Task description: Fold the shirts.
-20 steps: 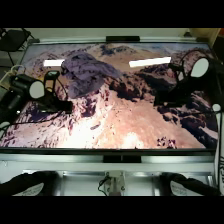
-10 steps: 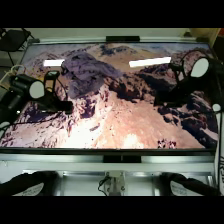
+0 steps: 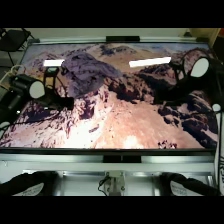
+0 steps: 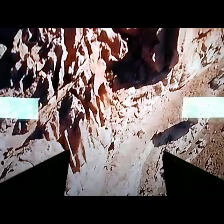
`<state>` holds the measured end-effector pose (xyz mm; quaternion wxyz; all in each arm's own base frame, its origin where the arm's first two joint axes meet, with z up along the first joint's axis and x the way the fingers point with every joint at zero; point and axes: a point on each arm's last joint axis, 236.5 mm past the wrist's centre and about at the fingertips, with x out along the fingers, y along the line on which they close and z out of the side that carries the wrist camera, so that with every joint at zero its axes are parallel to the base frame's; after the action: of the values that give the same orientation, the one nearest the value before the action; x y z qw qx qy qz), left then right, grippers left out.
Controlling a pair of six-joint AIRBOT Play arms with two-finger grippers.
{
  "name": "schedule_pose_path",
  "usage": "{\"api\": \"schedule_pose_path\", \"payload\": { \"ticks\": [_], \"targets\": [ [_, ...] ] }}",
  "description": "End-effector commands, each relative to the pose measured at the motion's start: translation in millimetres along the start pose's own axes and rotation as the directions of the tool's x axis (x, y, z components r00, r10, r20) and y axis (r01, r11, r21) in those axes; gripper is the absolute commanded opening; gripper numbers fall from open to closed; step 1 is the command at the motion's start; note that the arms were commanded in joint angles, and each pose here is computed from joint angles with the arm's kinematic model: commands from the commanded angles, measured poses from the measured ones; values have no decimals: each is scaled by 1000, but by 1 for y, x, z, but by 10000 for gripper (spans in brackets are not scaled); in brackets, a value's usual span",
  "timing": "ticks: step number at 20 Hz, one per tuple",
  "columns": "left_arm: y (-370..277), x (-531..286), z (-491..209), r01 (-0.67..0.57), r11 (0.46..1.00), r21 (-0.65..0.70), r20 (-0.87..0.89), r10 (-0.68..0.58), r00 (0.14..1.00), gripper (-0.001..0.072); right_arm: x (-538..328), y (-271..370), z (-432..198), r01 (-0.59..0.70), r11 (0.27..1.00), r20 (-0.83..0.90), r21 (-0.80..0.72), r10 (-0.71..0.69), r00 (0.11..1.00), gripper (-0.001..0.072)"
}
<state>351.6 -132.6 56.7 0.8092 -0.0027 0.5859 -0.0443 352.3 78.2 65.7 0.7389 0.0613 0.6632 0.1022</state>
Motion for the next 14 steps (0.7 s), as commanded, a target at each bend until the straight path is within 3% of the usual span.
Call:
{"api": "schedule_pose_path", "payload": {
  "ticks": [1,3,7,10,14],
  "targets": [
    [-20,-8,59,89,996,4,250,-87,964,720,0,1,18,-1,1000,77,-8,2,997,639],
    [-34,-24,99,149,989,23,418,-145,897,720,-2,-1,33,8,1000,139,-8,-6,990,639],
    [-22,-19,126,127,992,25,492,-123,862,720,-5,-7,54,33,999,226,-8,-30,974,639],
    [34,45,133,82,993,-83,335,-50,941,720,-7,3,62,-12,1000,262,-4,13,965,639],
    [54,128,130,208,962,-178,65,-199,978,720,-9,6,67,-26,1000,280,-4,26,960,639]
  ]
}}
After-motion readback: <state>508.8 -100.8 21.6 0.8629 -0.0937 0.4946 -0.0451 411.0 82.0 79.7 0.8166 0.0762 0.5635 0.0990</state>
